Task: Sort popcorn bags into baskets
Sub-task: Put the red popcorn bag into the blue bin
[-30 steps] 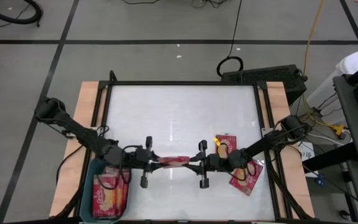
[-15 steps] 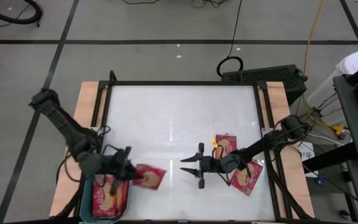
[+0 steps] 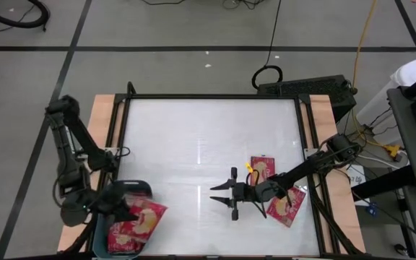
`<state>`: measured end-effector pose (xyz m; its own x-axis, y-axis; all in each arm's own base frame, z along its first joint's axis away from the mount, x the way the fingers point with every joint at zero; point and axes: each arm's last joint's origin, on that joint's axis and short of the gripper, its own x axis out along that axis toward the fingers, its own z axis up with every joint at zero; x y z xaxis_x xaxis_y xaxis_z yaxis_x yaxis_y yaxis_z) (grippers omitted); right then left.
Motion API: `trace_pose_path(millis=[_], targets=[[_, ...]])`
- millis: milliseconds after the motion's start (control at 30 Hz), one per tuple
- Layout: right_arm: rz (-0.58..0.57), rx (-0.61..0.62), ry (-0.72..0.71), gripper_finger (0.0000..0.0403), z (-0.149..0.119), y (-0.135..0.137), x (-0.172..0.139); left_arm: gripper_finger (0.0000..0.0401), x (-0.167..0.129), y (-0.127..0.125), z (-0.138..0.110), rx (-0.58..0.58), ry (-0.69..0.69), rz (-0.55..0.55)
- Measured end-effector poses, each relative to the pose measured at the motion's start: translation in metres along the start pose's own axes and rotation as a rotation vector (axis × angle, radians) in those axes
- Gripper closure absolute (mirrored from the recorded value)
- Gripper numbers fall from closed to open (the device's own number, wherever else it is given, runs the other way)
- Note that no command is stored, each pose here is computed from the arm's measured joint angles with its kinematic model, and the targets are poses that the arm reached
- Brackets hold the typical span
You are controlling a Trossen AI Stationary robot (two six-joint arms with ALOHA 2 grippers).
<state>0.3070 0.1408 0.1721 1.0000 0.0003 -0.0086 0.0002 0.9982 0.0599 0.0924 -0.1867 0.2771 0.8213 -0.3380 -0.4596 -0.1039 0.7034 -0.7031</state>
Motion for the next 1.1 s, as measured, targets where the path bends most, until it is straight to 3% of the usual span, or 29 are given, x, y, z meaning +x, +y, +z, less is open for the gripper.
trace_pose_path(millis=[533,967,1100], targets=[[0.018,0.000,0.003,0.0279,-0.001,0.005,-0.002,0.0366,-0.028,0.019,-0.035,-0.411,0.156,0.150],[0.017,-0.012,0.016,0.0279,-0.002,0.005,-0.002,0.0365,-0.030,0.030,-0.043,-0.488,0.302,0.342],[0.018,-0.012,0.016,0.0279,-0.002,0.005,-0.003,0.0348,-0.029,0.030,-0.046,-0.497,0.317,0.364]])
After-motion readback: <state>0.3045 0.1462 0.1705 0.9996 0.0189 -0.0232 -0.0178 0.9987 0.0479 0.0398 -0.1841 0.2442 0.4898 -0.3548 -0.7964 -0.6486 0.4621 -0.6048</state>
